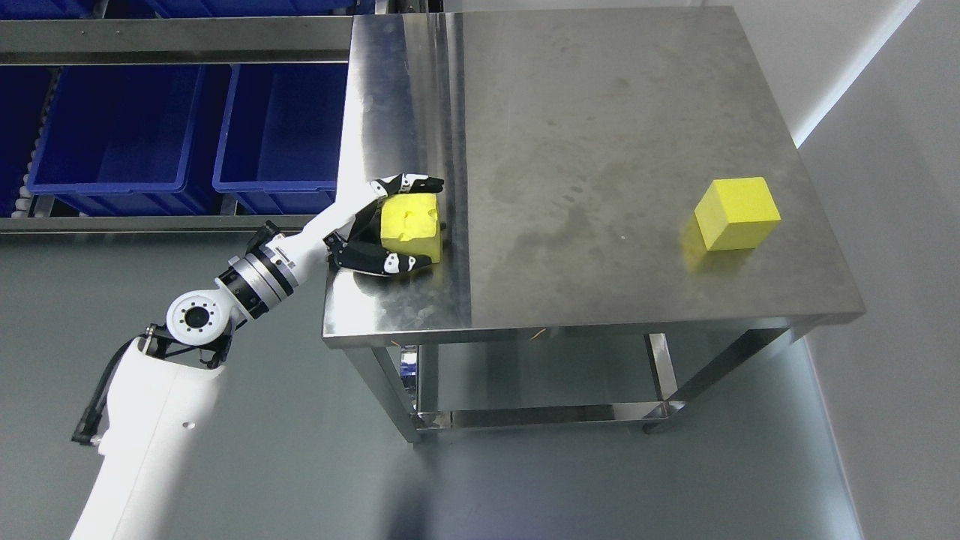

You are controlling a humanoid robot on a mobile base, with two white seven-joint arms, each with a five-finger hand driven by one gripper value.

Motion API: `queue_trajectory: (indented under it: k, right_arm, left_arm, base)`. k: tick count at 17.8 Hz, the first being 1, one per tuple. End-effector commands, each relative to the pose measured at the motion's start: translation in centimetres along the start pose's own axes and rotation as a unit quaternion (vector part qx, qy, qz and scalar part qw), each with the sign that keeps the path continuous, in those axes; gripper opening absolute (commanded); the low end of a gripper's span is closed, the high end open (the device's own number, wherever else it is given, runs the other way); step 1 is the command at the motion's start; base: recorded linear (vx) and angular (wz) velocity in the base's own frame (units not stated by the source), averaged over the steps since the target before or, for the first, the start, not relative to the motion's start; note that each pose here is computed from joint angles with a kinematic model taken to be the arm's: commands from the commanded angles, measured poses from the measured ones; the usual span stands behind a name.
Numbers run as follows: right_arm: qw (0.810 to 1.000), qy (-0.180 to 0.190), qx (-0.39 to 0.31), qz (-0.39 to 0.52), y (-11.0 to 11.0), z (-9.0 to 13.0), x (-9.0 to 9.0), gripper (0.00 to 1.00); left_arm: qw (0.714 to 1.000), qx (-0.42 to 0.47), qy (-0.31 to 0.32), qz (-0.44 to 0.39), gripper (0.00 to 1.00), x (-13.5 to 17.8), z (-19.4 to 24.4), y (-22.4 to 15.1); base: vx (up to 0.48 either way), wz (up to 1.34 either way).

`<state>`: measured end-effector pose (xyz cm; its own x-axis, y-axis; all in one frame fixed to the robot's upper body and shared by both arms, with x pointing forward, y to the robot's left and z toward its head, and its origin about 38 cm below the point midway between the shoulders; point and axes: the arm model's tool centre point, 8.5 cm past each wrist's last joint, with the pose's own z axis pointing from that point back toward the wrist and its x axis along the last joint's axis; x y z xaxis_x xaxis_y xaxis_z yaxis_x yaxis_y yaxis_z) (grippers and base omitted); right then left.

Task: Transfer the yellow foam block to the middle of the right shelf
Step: 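Close the left hand around the yellow foam cube, then lift the cube up off the table with the left hand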

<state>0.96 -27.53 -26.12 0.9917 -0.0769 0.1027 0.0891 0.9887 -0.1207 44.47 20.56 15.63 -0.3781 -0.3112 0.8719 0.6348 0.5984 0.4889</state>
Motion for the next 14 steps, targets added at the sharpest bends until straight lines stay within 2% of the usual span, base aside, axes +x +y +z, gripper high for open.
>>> queue_trajectory:
  k: [1, 2, 5, 7, 8, 10, 14]
  right_arm:
    - [1.0, -0.008, -0.008, 0.001, -1.1, -0.1, 0.6, 1.0]
    - [1.0, -0.008, -0.008, 0.002, -1.1, -0.1, 0.6, 1.0]
    - [1.0, -0.008, -0.008, 0.002, -1.1, -0.1, 0.6, 1.0]
    - [1.0, -0.008, -0.008, 0.002, -1.1, -0.1, 0.6, 1.0]
    - [1.0, -0.008, -0.008, 0.002, -1.1, -0.1, 0.6, 1.0]
    - [1.0, -0.008, -0.008, 0.002, -1.1, -0.1, 0.6, 1.0]
    - [1.0, -0.008, -0.008, 0.003, -1.1, -0.1, 0.6, 1.0]
  left_arm:
    - [0.995, 0.041, -0.075, 0.048, 0.41, 1.3, -2.3, -0.8]
    - [0.989, 0.057, -0.115, 0.071, 0.39, 2.8, -3.2, -0.9]
    - [0.972, 0.117, -0.191, 0.069, 0.4, 6.8, -1.8, 3.3]
    - [0.945, 0.183, -0.254, 0.097, 0.43, 8.9, -0.6, 5.9]
    - [0.923, 0.245, -0.274, 0.118, 0.43, 9.0, 0.3, 7.2]
    - [0.89, 0.339, -0.271, 0.139, 0.43, 8.1, 1.7, 8.3]
    - [0.88, 0.381, -0.23, 0.164, 0.43, 4.8, 4.0, 7.0]
  base:
    - [-0.006, 0.04]
    - [-0.006, 0.02]
    - [-0.003, -0.01]
    - [0.001, -0.07]
    - [0.004, -0.01]
    - [0.002, -0.01]
    - [-0.008, 0.06]
